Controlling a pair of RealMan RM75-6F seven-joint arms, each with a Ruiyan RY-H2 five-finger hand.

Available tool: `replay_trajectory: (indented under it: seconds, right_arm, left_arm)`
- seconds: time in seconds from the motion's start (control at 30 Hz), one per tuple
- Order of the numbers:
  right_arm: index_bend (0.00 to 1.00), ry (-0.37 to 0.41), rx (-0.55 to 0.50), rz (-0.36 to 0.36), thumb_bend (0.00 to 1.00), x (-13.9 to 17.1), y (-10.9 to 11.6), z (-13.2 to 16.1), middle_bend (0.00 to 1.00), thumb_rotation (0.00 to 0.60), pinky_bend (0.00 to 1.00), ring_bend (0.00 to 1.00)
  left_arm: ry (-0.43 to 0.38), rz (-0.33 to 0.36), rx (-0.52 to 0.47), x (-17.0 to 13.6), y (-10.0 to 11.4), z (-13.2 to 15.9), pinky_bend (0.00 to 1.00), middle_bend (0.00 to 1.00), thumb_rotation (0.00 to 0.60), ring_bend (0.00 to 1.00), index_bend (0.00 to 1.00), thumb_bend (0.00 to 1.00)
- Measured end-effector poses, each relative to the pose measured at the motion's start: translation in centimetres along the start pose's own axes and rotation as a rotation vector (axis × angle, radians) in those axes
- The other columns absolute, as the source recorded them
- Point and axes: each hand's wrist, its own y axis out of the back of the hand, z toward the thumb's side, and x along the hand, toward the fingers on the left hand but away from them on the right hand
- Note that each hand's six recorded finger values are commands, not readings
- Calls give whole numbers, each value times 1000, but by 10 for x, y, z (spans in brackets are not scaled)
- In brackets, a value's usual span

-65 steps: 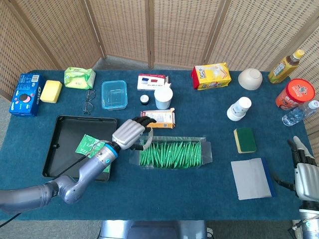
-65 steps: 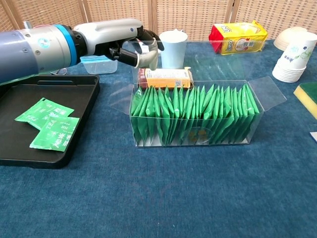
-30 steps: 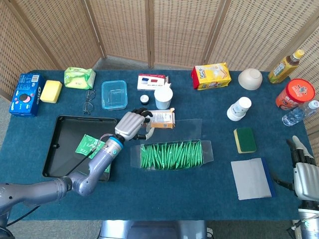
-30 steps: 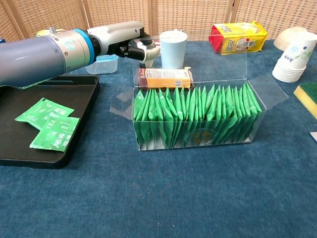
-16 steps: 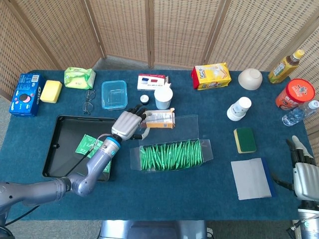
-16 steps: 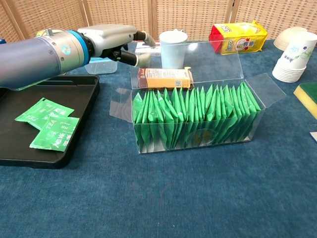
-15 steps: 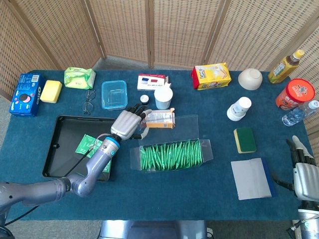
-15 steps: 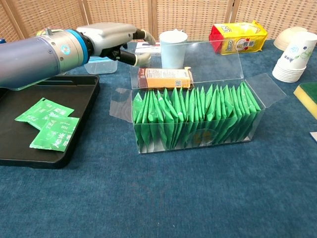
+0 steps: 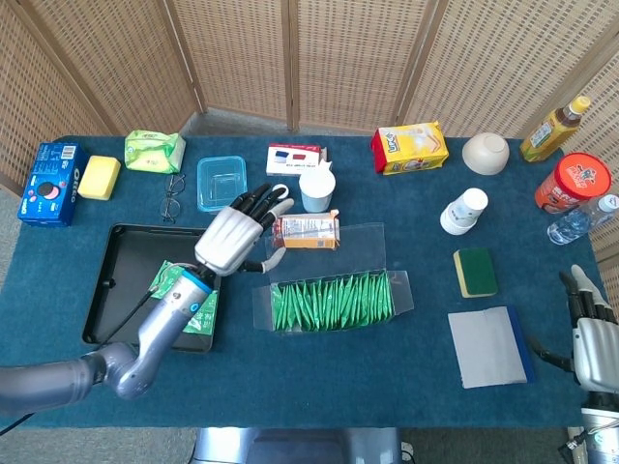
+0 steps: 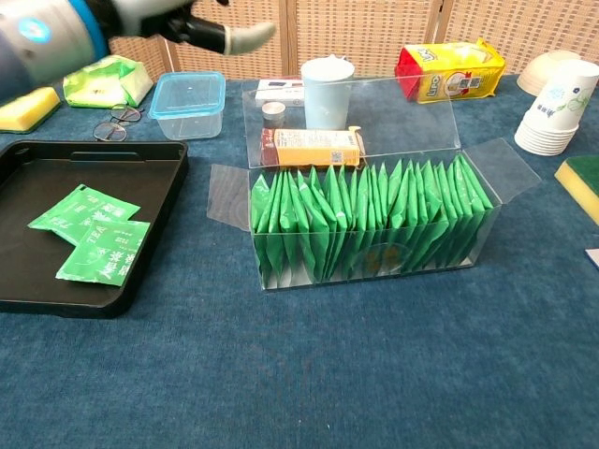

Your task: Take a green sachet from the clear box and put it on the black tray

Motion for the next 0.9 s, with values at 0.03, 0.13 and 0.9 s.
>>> replay_trajectory:
  seconds: [0.03,0.13,0.9]
  right_arm:
    - [0,1,-1,1,206,0,0,0,20,600,198,71]
    - [0,6,-2,3,206,-2,-1,1,20,600,198,71]
    - [0,-12,-24,-1,206,0,-4,-9,20,600,198,71]
  left_arm:
    - [-13,6,-5,-3,3,0,180,62,263,0,182,372]
    - [-65,20,-5,-13,11,4,180,62,453,0,262,371]
    - [-336,-196,197,-5,-20,67,175,47,600,0,358,371]
